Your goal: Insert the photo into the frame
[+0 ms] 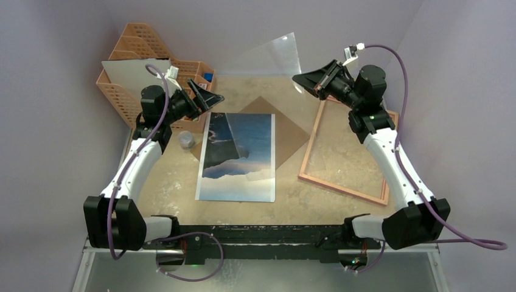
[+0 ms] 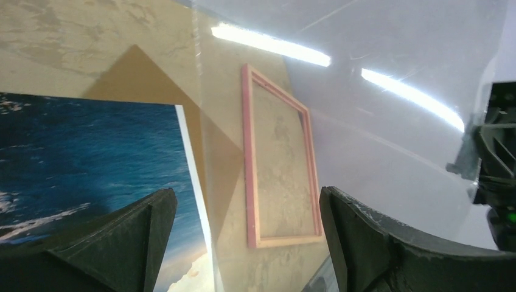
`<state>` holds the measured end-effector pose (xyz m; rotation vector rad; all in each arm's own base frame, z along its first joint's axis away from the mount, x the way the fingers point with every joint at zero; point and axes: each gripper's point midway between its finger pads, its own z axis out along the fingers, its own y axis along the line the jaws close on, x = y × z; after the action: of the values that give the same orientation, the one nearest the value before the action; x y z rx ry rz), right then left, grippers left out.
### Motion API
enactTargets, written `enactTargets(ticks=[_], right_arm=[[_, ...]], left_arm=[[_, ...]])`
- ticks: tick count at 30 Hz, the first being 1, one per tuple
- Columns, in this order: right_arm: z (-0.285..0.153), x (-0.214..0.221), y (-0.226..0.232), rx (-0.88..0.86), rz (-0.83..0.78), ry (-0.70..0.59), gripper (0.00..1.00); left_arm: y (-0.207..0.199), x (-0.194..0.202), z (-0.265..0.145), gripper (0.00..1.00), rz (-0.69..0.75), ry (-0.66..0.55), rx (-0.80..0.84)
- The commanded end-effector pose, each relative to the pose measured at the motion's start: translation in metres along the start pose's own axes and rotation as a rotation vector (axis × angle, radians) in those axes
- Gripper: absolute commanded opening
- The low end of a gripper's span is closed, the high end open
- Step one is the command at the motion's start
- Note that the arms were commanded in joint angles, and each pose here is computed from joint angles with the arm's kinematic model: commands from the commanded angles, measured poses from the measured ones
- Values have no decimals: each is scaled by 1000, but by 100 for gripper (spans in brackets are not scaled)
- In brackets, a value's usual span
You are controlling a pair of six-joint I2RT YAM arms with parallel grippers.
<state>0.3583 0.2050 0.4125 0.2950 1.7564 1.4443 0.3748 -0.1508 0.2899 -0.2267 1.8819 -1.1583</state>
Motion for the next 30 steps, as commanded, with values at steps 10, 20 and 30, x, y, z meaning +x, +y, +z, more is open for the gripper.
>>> enactTargets(ticks=[10, 20, 30], right_arm=[[-31, 10, 78, -299, 65, 56, 0], [-24, 15, 74, -361, 175, 114, 0], [-21, -10, 32, -299, 179, 37, 0]], left_arm=[[-44, -8, -21, 91, 38, -19, 142], [-97, 5, -55, 77, -10, -10, 366], [-130, 7, -83, 46, 3, 5, 434]])
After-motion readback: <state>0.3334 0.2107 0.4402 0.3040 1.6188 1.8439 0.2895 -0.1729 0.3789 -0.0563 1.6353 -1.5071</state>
